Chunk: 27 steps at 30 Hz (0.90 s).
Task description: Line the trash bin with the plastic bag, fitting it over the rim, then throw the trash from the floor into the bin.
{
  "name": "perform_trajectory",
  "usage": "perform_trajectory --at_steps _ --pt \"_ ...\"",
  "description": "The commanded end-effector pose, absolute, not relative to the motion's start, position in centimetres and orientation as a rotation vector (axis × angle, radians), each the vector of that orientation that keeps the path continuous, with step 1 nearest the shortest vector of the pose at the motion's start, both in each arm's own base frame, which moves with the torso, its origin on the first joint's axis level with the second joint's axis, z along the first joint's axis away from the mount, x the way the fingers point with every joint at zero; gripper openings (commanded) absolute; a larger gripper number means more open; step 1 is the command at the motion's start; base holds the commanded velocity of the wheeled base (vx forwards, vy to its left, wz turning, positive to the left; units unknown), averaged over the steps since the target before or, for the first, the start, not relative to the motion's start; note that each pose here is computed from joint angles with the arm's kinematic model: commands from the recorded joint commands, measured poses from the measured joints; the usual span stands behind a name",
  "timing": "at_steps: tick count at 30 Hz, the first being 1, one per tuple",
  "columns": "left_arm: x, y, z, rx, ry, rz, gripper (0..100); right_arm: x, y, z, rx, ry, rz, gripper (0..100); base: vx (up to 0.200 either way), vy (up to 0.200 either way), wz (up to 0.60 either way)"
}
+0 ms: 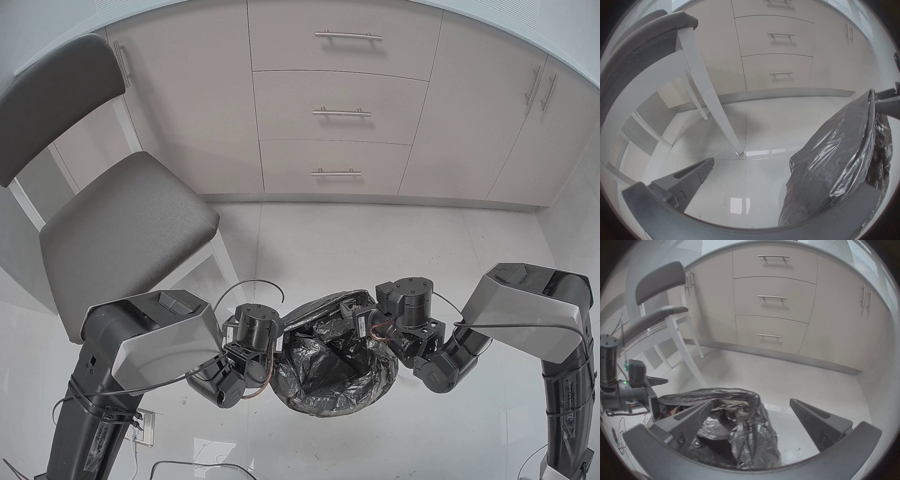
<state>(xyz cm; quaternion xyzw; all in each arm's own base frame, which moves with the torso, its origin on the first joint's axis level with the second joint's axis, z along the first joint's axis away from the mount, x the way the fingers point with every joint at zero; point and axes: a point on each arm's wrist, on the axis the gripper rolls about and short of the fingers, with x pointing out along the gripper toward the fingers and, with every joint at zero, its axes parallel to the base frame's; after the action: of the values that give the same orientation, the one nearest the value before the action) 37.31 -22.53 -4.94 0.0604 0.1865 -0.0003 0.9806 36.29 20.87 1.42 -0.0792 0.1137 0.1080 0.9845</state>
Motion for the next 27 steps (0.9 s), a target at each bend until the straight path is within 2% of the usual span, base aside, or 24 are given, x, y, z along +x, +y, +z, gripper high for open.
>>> perform_trajectory --at_steps 1,15,27 --pt "38.3 -22.2 -5.1 0.113 0.379 0.001 100 35.8 21.6 2.3 -0.16 0.213 0.24 100 0.0 0.0 0.0" --pt "39.4 -22.4 -7.0 0.139 0.407 -0.055 100 40.1 19.6 -1.8 -0.174 0.281 0.152 100 0.0 0.0 0.0" --pt "40.8 -21.4 -7.2 0.117 0.444 -0.123 100 42.0 18.1 -3.1 -0.178 0.31 0.106 100 0.0 0.0 0.0"
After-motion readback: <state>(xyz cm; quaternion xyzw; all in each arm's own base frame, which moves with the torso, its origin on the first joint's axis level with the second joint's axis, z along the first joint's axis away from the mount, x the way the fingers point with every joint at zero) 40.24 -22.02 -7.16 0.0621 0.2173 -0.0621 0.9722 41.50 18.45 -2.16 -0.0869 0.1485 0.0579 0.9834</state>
